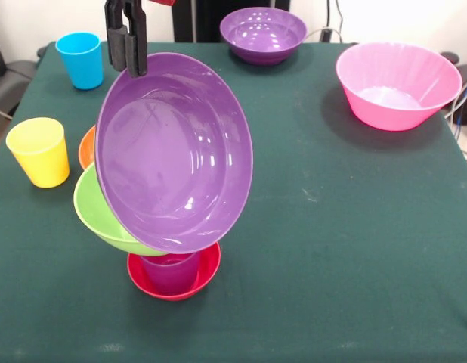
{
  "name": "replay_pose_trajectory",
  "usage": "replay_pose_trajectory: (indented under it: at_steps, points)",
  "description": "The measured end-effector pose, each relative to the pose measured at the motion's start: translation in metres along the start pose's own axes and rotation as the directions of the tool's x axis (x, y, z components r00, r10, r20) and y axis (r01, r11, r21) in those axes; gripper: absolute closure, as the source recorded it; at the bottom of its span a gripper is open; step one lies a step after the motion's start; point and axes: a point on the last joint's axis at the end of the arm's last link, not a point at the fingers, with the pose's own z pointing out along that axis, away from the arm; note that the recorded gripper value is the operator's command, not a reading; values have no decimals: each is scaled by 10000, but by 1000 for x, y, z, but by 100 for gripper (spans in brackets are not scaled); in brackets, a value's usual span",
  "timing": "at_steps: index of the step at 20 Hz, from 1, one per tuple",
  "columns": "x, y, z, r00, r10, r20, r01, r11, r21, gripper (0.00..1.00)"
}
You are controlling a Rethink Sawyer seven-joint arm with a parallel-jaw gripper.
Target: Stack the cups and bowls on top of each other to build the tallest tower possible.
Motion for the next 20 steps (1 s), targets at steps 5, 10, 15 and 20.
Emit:
replay_pose_trajectory:
  at_steps: [5,10,15,20]
  points:
    - [0,0,0,10000,6,-2,-6,10000,-1,100]
    - [2,-6,0,9999,73,-88,-73,10000,-2,100]
    - [7,-19,0,9995,217,-242,-216,9998,18,100]
    - [9,-32,6,9990,387,-207,-388,9992,-62,100]
